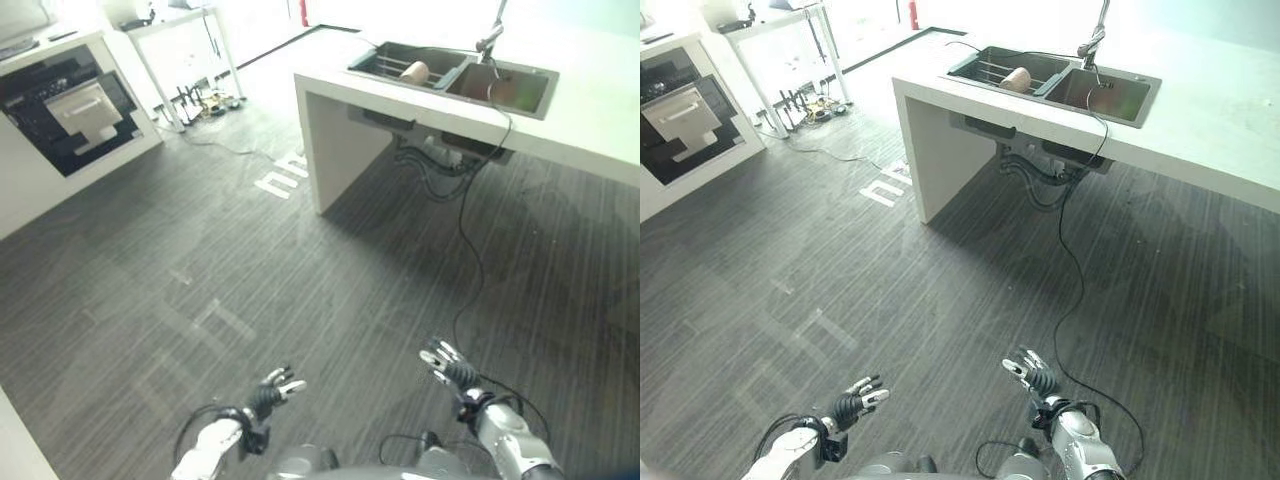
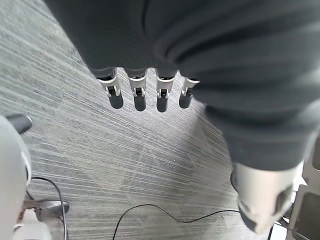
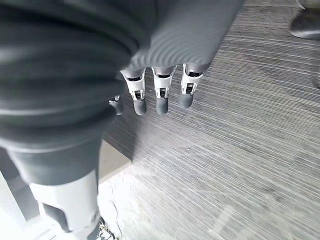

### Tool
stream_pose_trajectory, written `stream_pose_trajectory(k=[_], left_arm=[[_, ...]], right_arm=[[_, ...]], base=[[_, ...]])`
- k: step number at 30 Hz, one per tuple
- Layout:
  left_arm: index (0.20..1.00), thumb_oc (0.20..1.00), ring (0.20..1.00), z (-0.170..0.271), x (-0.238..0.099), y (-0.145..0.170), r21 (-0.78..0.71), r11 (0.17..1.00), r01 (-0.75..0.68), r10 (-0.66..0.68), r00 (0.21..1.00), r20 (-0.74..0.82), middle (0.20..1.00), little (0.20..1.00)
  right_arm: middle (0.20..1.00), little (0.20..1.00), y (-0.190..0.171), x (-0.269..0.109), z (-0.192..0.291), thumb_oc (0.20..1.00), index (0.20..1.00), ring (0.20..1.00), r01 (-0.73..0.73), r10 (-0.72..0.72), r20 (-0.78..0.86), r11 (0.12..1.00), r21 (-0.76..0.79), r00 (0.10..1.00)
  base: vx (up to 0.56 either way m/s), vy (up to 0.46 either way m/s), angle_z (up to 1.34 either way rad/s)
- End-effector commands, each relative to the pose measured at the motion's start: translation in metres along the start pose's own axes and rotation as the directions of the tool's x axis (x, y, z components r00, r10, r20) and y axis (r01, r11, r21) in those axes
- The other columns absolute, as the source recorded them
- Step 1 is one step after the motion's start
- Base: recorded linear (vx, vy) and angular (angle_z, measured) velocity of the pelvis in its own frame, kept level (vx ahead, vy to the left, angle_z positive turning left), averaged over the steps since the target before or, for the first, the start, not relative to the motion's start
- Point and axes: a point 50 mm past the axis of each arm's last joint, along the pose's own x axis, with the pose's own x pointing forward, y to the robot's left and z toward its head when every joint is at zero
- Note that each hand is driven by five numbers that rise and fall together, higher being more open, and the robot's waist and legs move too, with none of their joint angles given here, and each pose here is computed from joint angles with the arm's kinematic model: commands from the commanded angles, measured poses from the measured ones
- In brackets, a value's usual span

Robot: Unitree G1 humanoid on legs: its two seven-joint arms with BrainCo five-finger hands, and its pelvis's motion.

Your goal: Place the dishes in the dishwasher.

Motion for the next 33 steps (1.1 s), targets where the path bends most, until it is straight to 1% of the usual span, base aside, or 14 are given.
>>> stream_pose_trajectory(k=[1,4,9,12,18,22,27,30,33], left_arm=[[1.0,1.0,1.0,0.03,0.007,-0.007,0.026,1.0,0.018,-0.021,0.992,0.127,1.0,1.0],[1.0,1.0,1.0,0.029,0.009,-0.01,0.021,1.0,0.018,-0.021,0.992,0.123,1.0,1.0],[1.0,1.0,1.0,0.037,0.012,-0.014,0.051,0.998,0.044,-0.05,0.991,0.122,1.0,1.0],[1.0,1.0,1.0,0.033,0.009,-0.017,0.084,0.995,0.053,-0.063,0.991,0.117,1.0,1.0],[1.0,1.0,1.0,0.032,0.005,-0.013,0.089,0.994,0.066,-0.077,0.989,0.127,1.0,1.0],[1.0,1.0,1.0,0.034,0.007,-0.015,0.147,0.986,0.077,-0.092,0.991,0.102,1.0,1.0],[1.0,1.0,1.0,0.039,0.006,-0.007,0.191,0.979,0.075,-0.091,0.993,0.08,1.0,1.0],[1.0,1.0,1.0,0.041,0.006,0.0,0.211,0.975,0.076,-0.091,0.994,0.063,1.0,1.0],[1.0,1.0,1.0,0.039,0.006,0.004,0.227,0.971,0.071,-0.086,0.995,0.057,1.0,1.0]], right_arm=[[1.0,1.0,0.005,0.006,0.024,1.0,1.0,1.0,-0.07,0.073,0.061,0.996,-0.057,0.995],[1.0,1.0,-0.003,0.005,0.027,1.0,1.0,1.0,-0.061,0.065,0.043,0.994,-0.093,0.997],[1.0,1.0,-0.005,0.005,0.025,1.0,1.0,1.0,-0.04,0.044,0.044,0.995,-0.088,0.998],[1.0,1.0,-0.005,0.002,0.019,1.0,1.0,1.0,-0.017,0.02,0.052,0.998,-0.068,0.998],[1.0,1.0,-0.01,-0.005,0.009,1.0,1.0,1.0,-0.01,0.013,0.04,0.997,-0.079,0.999],[1.0,1.0,-0.008,-0.001,0.007,1.0,1.0,1.0,0.016,-0.014,0.045,0.999,-0.031,0.999],[1.0,1.0,-0.007,-0.001,0.001,1.0,1.0,1.0,0.035,-0.035,0.042,0.999,0.005,0.999],[1.0,1.0,-0.006,0.0,0.002,1.0,1.0,1.0,0.05,-0.053,0.056,0.997,0.054,0.997],[1.0,1.0,-0.004,0.001,0.001,1.0,1.0,1.0,0.036,-0.038,0.053,0.999,0.036,0.998]], base=[[0.24,-0.03,-0.2],[0.19,-0.012,-0.36],[0.15,0.141,-0.16],[0.1,0.251,0.18],[0.08,0.293,-0.04],[0.07,0.377,-0.14],[0.1,0.345,0.03],[0.04,0.314,0.29],[0.09,0.339,0.16]])
